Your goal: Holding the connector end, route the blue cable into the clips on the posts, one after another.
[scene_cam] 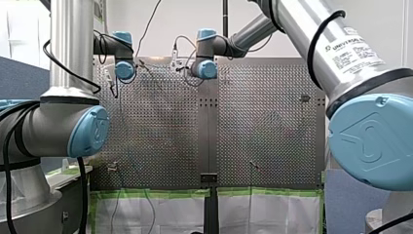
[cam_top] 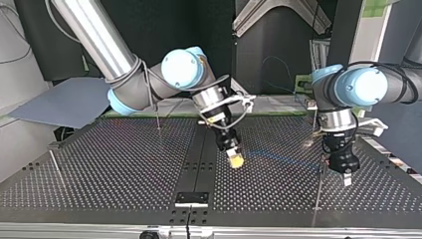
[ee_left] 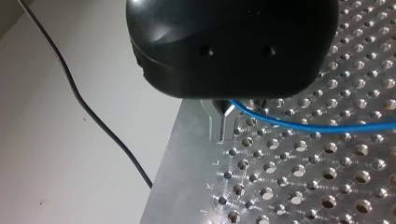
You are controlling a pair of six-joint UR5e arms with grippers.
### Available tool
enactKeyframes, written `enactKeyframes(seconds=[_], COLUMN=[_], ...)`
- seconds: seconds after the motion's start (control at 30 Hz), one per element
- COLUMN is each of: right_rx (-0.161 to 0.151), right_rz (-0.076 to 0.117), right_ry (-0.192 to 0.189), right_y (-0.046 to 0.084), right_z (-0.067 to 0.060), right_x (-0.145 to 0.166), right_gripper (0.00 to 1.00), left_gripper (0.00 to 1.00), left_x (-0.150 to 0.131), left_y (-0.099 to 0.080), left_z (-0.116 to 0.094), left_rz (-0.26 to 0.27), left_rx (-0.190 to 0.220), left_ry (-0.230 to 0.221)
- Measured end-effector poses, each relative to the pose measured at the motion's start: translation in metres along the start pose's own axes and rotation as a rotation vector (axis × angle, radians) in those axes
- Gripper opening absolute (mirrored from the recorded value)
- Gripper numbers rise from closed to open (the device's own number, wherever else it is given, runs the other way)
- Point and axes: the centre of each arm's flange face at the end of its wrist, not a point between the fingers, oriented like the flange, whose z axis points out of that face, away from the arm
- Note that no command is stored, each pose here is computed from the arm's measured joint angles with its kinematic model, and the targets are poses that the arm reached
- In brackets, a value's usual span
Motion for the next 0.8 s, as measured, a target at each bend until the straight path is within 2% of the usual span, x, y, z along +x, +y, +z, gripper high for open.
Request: enactKeyframes(seconds=[0.3,0.57,0.8], right_rx=[-0.009,-0.003,-0.003], right_rz=[-0.004,-0.002,-0.001], right_ry=[-0.004,0.027,0.040], right_y=[0.013,0.016,0.019], right_z=[0.008,0.022,0.028], right_x=[-0.012,-0.002,0.002], right_gripper=[0.00,0.00,0.00], left_gripper=[0.00,0.00,0.00], left_x=[0.017,0.009,0.022], left_y=[0.016,0.016,0.020], left_z=[0.014,0.027,0.039], left_rz=[-0.037,-0.095,-0.107], left_rx=[0.015,0.033,0.038], left_ry=[0.006,-0.034,-0.016])
